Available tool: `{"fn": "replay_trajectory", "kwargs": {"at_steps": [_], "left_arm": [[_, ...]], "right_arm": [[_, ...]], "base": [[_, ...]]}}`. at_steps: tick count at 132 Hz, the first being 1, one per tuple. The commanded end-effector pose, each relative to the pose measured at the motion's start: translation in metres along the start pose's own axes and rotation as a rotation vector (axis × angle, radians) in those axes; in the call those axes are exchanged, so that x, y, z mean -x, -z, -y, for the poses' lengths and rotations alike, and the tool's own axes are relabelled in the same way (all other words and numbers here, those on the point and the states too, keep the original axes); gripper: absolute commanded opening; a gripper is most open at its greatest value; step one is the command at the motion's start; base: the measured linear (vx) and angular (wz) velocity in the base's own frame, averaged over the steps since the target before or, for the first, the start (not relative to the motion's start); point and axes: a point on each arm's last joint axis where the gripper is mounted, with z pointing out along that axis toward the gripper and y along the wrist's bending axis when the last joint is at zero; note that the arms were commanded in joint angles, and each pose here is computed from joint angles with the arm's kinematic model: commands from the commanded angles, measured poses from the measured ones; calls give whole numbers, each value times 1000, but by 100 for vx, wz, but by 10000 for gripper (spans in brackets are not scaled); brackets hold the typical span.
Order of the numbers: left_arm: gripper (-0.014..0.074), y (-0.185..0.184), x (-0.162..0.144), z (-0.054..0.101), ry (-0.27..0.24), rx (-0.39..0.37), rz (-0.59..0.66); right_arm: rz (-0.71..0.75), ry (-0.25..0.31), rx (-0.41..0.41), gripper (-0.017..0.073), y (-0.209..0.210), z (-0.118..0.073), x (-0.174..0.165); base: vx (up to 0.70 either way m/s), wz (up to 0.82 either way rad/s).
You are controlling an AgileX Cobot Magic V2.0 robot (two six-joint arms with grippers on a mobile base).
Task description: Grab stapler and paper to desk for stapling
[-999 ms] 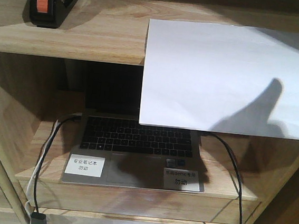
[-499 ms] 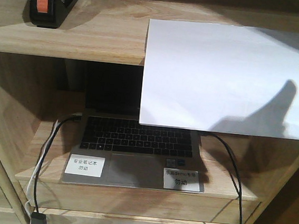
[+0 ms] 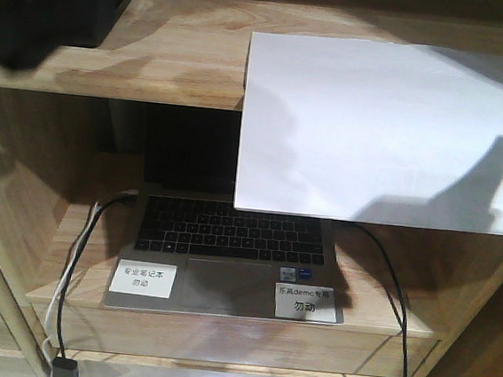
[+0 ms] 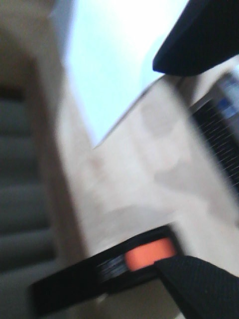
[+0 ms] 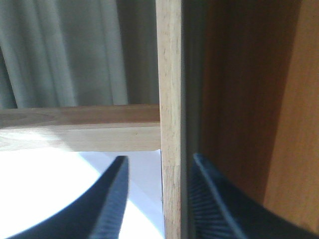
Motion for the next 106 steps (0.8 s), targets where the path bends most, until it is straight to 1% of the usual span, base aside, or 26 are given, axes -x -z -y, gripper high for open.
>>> {"fn": "replay_trajectory", "kwargs": {"at_steps": [1,2,12,18,20,29,31,38,48,62,74,89,106], "left_arm": [[681,3,35,1,22,39,143],[681,1,37,1,16,49,144],[680,-10,48,1,14,87,116],[680,-15,55,1,28,107,105],[680,-16,57,1,25,117,99],[680,-28,62,-2,44,157,47],[680,-28,65,-2,46,161,54],[680,-37,67,-3,70,184,4],[678,-44,73,-5,95,221,-29],[673,-59,78,-8,108,275,-72],[664,-68,82,-9,115,290,-88],[654,-81,83,-20,157,338,-107],[643,-96,77,-32,168,379,-141]], "right_arm": [[86,11,1,233,1,0,12],[86,11,1,232,1,0,12],[87,11,1,231,1,0,12],[87,11,1,231,1,0,12],[87,11,1,231,1,0,12],[86,11,1,231,1,0,12],[86,11,1,231,1,0,12],[86,11,1,231,1,0,12],[86,11,1,231,1,0,12],[86,11,1,231,1,0,12],[86,11,1,231,1,0,12],[86,11,1,231,1,0,12],[86,11,1,231,1,0,12]], "base": [[0,0],[0,0],[0,0],[0,0],[0,0],[0,0],[0,0],[0,0],[0,0],[0,0],[0,0],[0,0],[0,0]]}}
